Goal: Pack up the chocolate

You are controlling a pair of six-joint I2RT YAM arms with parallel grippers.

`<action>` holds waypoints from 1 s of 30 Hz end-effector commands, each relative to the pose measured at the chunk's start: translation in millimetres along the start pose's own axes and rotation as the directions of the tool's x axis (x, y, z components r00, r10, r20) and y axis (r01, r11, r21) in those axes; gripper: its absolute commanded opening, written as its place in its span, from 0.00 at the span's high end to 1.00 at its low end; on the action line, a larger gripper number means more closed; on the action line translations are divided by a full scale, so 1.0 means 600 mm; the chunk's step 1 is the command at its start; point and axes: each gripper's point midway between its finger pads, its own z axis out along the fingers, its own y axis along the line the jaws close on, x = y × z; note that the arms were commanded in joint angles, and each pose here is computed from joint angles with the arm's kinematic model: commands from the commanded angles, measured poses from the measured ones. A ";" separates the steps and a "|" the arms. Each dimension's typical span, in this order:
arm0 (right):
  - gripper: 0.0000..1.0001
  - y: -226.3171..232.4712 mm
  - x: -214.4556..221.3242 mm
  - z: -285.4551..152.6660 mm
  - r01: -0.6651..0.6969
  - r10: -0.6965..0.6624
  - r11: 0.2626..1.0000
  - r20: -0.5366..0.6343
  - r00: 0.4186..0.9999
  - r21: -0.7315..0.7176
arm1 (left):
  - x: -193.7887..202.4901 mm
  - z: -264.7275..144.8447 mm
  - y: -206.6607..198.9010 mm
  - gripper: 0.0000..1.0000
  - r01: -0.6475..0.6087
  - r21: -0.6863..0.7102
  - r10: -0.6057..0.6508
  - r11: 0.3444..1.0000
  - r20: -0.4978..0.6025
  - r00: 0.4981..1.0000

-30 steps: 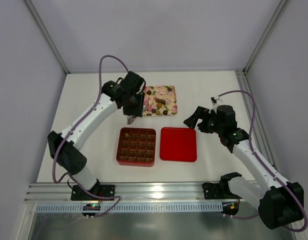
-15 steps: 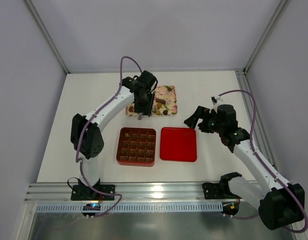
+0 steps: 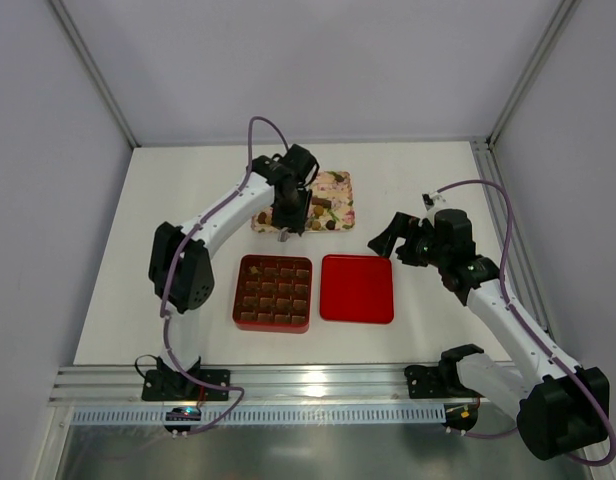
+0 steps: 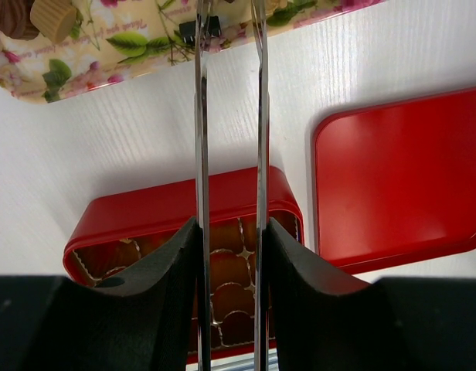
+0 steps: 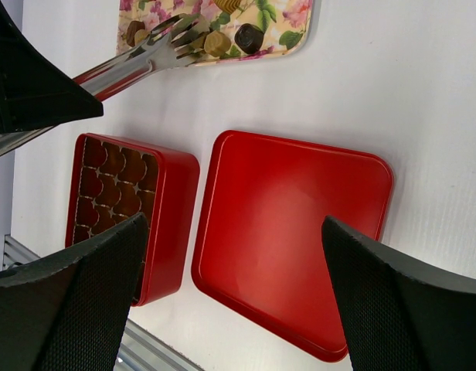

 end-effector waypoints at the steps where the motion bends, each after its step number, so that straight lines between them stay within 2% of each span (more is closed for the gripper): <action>1: 0.07 0.022 -0.027 -0.008 0.036 -0.035 0.999 0.049 0.998 -0.035 | -0.034 -0.005 -0.013 0.62 -0.022 0.023 0.020 0.999 0.064 0.998; 8: 0.07 0.026 -0.030 -0.007 0.041 -0.038 0.998 0.052 0.998 -0.041 | -0.041 0.002 -0.014 0.62 -0.028 0.017 0.026 0.999 0.061 0.998; 18: 0.07 0.023 -0.024 -0.005 0.036 -0.034 0.998 0.042 0.999 -0.043 | -0.035 0.004 -0.010 0.68 -0.035 0.006 0.035 0.999 0.046 0.998; 30: 0.07 0.021 -0.023 -0.005 0.032 -0.031 0.999 0.043 0.999 -0.043 | -0.047 -0.035 -0.002 0.71 -0.039 -0.011 0.040 0.999 0.094 0.995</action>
